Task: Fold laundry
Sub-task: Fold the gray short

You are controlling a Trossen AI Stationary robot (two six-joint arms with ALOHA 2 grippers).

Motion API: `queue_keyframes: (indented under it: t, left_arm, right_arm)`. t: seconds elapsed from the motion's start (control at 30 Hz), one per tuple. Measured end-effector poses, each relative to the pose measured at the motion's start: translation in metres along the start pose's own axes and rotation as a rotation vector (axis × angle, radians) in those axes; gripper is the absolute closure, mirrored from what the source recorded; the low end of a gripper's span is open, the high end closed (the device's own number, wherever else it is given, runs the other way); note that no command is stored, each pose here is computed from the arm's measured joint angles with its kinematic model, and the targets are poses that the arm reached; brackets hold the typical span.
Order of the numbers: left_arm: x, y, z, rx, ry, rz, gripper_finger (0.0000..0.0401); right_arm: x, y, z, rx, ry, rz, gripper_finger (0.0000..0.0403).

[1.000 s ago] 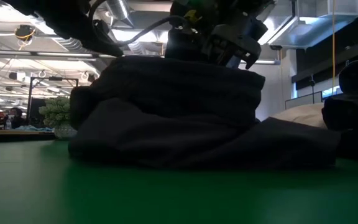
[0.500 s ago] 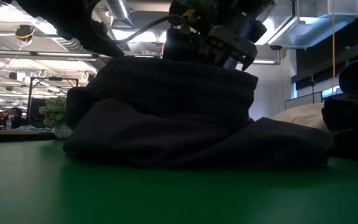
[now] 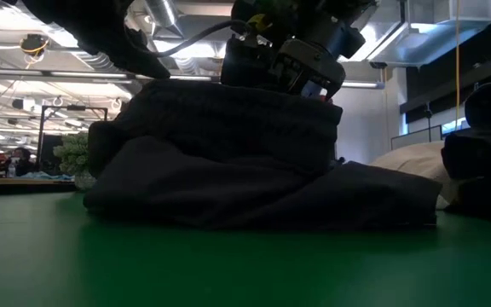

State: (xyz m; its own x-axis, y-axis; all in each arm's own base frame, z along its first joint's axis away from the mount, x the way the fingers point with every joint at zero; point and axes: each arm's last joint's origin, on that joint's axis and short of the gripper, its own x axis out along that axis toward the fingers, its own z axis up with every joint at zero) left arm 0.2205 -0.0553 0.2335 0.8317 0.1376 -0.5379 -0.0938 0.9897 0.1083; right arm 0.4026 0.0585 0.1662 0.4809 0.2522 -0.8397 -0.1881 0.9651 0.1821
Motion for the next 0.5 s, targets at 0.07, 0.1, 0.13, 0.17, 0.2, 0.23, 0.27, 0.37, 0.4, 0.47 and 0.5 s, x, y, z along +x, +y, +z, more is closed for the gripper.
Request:
queue_keyframes:
  t: [0.07, 0.1, 0.13, 0.17, 0.2, 0.23, 0.27, 0.37, 0.4, 0.47, 0.5]
  left_arm:
    - [0.0000, 0.0000, 0.0000, -0.001, 0.000, 0.000, 0.0162]
    - [0.0000, 0.0000, 0.0000, -0.001, 0.000, 0.000, 0.0162]
    - [0.0000, 0.0000, 0.0000, -0.001, 0.000, 0.000, 0.0162]
    - [0.0000, 0.0000, 0.0000, -0.001, 0.000, 0.000, 0.0162]
    - [0.0000, 0.0000, 0.0000, -0.001, 0.000, 0.000, 0.0162]
    - [0.0000, 0.0000, 0.0000, -0.002, 0.000, 0.000, 0.0162]
    - [0.0000, 0.0000, 0.0000, -0.001, 0.000, 0.000, 0.0162]
    - [0.0000, 0.0000, 0.0000, -0.001, 0.000, 0.000, 0.0162]
    - [0.0000, 0.0000, 0.0000, -0.001, 0.000, 0.000, 0.0162]
    - [0.0000, 0.0000, 0.0000, -0.001, 0.000, 0.000, 0.0162]
    - [0.0000, 0.0000, 0.0000, -0.001, 0.000, 0.000, 0.0162]
  right_arm:
    - [0.0000, -0.0002, 0.0000, 0.000, 0.000, -0.003, 0.0379]
    - [0.0000, -0.0002, 0.0000, 0.000, 0.000, -0.003, 0.0379]
    - [0.0000, -0.0001, 0.0000, 0.000, 0.000, -0.003, 0.0379]
    - [0.0000, -0.0001, 0.0000, 0.000, 0.000, -0.003, 0.0379]
    - [0.0000, -0.0003, 0.0000, 0.000, 0.000, -0.004, 0.0379]
    - [0.0000, -0.0003, 0.0000, 0.000, 0.000, -0.004, 0.0379]
    - [0.0000, -0.0003, 0.0000, 0.000, 0.000, -0.004, 0.0379]
    - [0.0000, -0.0001, -0.0001, 0.000, 0.001, -0.004, 0.0379]
    - [0.0000, -0.0002, -0.0001, 0.000, 0.001, -0.006, 0.0379]
    - [0.0000, -0.0003, -0.0001, 0.000, 0.000, -0.011, 0.0379]
    - [0.0000, -0.0004, -0.0001, 0.000, 0.000, -0.012, 0.0379]
